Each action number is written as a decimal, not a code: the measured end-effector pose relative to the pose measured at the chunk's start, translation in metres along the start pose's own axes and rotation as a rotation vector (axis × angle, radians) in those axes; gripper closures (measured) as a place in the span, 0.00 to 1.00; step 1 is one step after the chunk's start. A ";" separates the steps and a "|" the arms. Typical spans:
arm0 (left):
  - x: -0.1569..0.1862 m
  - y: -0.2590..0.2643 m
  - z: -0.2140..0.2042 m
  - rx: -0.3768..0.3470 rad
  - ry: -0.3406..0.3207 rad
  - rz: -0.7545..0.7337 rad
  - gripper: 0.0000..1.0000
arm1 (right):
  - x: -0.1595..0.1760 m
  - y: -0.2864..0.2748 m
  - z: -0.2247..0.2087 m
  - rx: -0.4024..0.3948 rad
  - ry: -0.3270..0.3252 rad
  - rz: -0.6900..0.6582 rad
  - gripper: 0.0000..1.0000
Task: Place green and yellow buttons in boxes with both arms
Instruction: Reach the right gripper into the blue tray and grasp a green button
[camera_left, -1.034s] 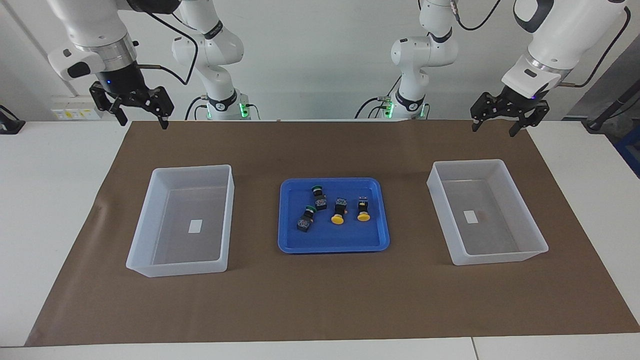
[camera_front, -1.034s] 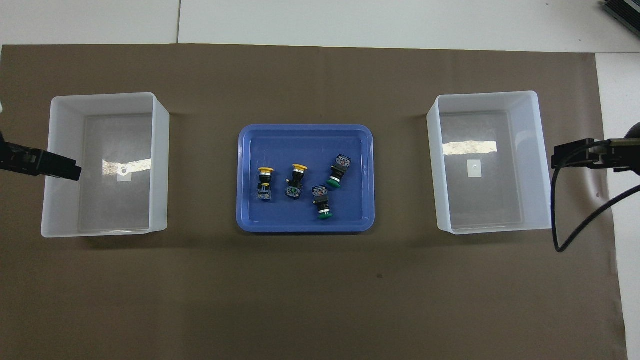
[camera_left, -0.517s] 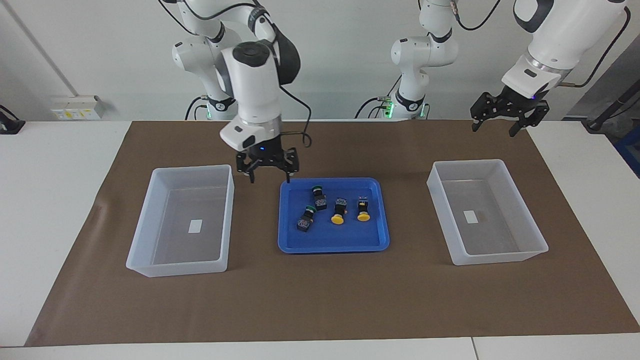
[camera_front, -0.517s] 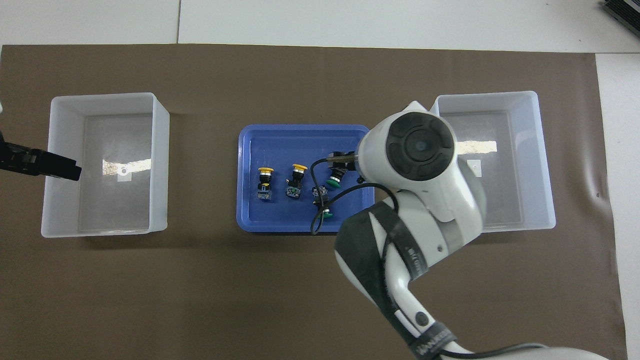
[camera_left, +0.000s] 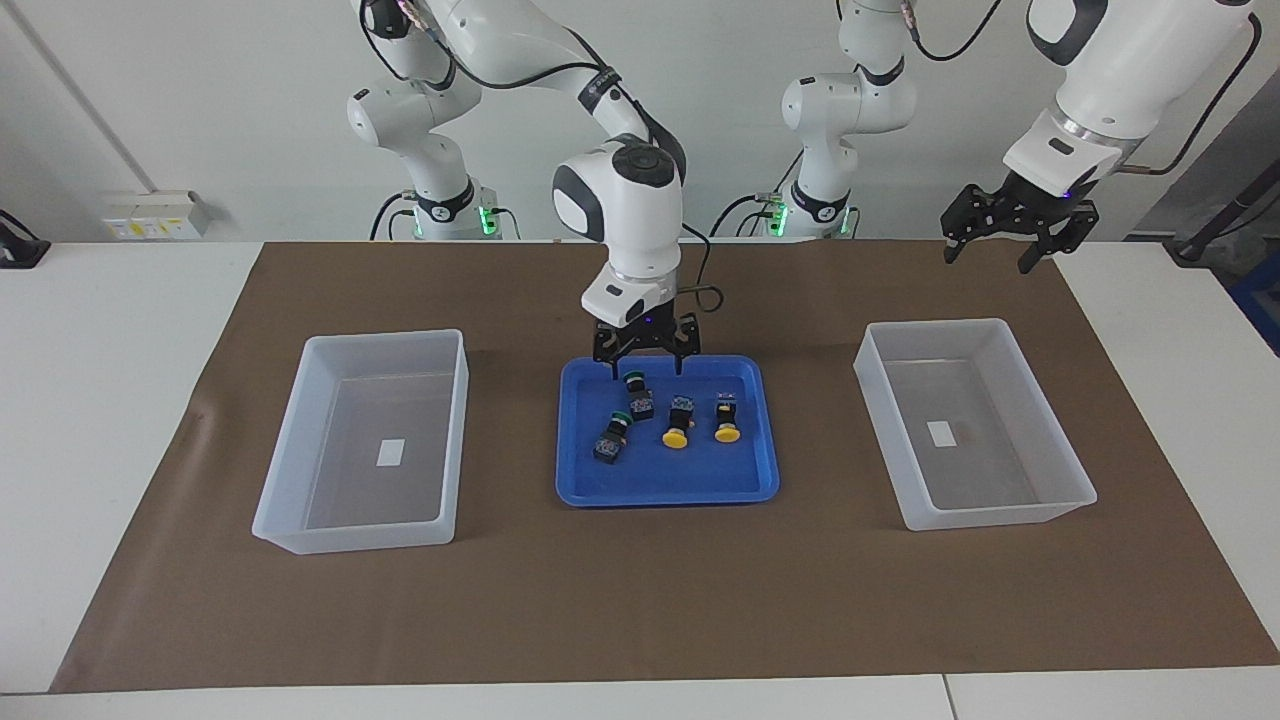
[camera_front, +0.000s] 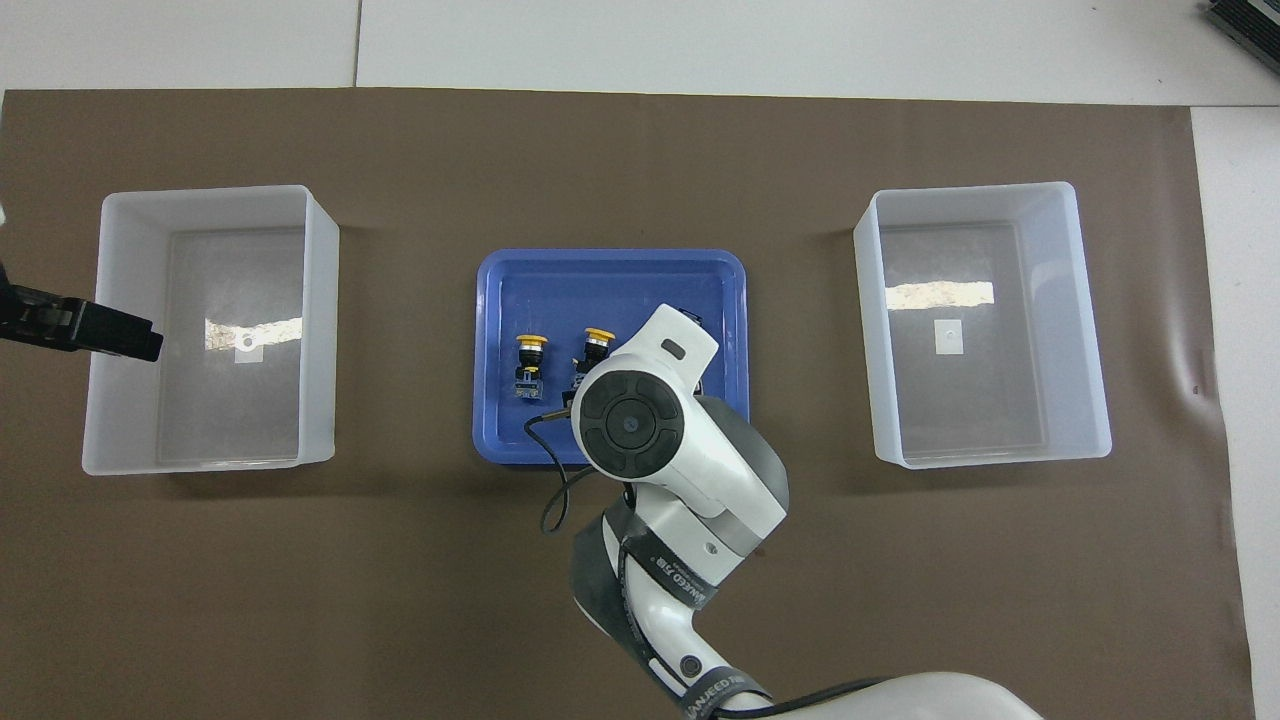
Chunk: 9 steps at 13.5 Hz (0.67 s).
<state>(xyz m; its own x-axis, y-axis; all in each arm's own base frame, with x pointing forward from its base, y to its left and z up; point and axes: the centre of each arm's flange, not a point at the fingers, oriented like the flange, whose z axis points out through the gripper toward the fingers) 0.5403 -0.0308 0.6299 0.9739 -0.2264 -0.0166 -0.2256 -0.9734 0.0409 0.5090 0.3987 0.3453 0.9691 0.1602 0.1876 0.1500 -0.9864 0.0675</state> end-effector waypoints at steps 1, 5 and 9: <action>0.000 0.000 0.000 0.000 0.000 0.000 0.00 | -0.004 0.002 0.007 -0.008 0.006 -0.014 0.19; 0.000 0.000 0.000 0.000 0.000 0.000 0.00 | -0.021 0.002 0.030 -0.024 -0.013 -0.041 0.23; 0.000 0.000 0.000 0.000 0.000 0.000 0.00 | -0.029 0.003 0.040 -0.028 -0.026 -0.047 0.43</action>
<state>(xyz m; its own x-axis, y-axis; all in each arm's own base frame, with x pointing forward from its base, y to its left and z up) 0.5403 -0.0308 0.6299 0.9739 -0.2264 -0.0166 -0.2256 -0.9734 0.0409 0.4890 0.3899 0.3008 0.9659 0.2050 0.1582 0.1903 -0.9763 0.1035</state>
